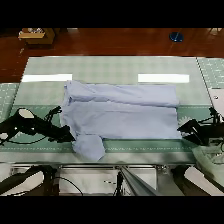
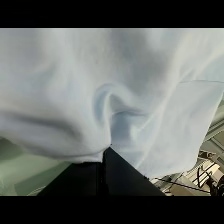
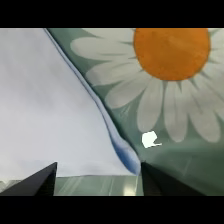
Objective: Fold the shirts.
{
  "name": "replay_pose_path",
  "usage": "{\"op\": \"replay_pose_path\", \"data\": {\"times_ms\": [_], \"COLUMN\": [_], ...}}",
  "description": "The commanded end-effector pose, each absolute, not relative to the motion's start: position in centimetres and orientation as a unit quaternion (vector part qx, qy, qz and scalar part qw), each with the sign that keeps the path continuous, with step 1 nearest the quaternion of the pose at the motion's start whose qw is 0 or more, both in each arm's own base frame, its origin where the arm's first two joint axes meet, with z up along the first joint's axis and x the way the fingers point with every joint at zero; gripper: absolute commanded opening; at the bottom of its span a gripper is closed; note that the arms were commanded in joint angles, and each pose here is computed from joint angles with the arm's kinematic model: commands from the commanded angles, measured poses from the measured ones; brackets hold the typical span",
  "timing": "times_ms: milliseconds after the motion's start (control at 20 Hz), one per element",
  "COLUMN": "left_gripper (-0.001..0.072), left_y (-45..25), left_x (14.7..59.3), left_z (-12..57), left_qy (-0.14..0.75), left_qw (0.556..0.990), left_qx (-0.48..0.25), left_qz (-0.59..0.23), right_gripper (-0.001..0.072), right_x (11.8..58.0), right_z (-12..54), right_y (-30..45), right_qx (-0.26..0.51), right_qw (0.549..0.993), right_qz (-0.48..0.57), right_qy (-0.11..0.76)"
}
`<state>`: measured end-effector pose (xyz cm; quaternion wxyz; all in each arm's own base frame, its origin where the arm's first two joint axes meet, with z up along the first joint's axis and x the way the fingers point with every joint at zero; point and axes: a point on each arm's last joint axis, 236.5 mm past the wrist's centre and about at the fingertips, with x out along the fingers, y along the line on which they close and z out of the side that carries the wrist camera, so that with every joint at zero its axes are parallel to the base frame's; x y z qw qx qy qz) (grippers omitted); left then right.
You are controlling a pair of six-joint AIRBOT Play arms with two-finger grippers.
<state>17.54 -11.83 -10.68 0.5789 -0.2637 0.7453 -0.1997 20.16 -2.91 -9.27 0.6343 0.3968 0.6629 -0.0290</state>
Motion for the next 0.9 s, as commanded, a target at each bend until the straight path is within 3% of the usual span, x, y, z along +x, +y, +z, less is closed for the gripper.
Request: {"op": "replay_pose_path", "data": {"times_ms": [0, 150, 250, 350, 500, 700, 850], "left_gripper": [0.0028, 0.0028, 0.0028, 0.0028, 0.0028, 0.0028, 0.0028], "left_y": [-11.9, -11.8, -11.8, -11.8, -11.8, -11.6, -11.1], "left_x": [17.6, 17.6, 17.6, 18.2, 21.3, 28.1, 31.9], "left_z": [-10.6, -10.6, -10.6, -10.3, -7.0, 1.6, 6.9], "left_qy": [0.745, 0.744, 0.744, 0.739, 0.707, 0.603, 0.54], "left_qw": [0.579, 0.58, 0.58, 0.587, 0.619, 0.714, 0.767], "left_qx": [-0.264, -0.264, -0.264, -0.262, -0.258, -0.241, -0.216], "left_qz": [-0.201, -0.201, -0.201, -0.202, -0.226, -0.262, -0.27], "right_gripper": [0.0581, 0.0554, 0.0156, 0.0031, 0.0024, 0.0023, 0.0023], "right_x": [20.8, 20.7, 21.0, 21.2, 23.0, 27.6, 30.7], "right_z": [-10.7, -12.1, -12.2, -11.2, -7.5, 0.5, 5.4], "right_y": [-1.8, -0.1, 0.3, 0.4, -0.1, -0.5, -0.2], "right_qx": [0.398, 0.384, 0.383, 0.386, 0.362, 0.335, 0.346], "right_qw": [0.629, 0.61, 0.611, 0.615, 0.658, 0.753, 0.792], "right_qz": [-0.03, -0.014, -0.01, 0.0, 0.025, 0.062, 0.085], "right_qy": [0.667, 0.693, 0.693, 0.687, 0.66, 0.562, 0.496]}}
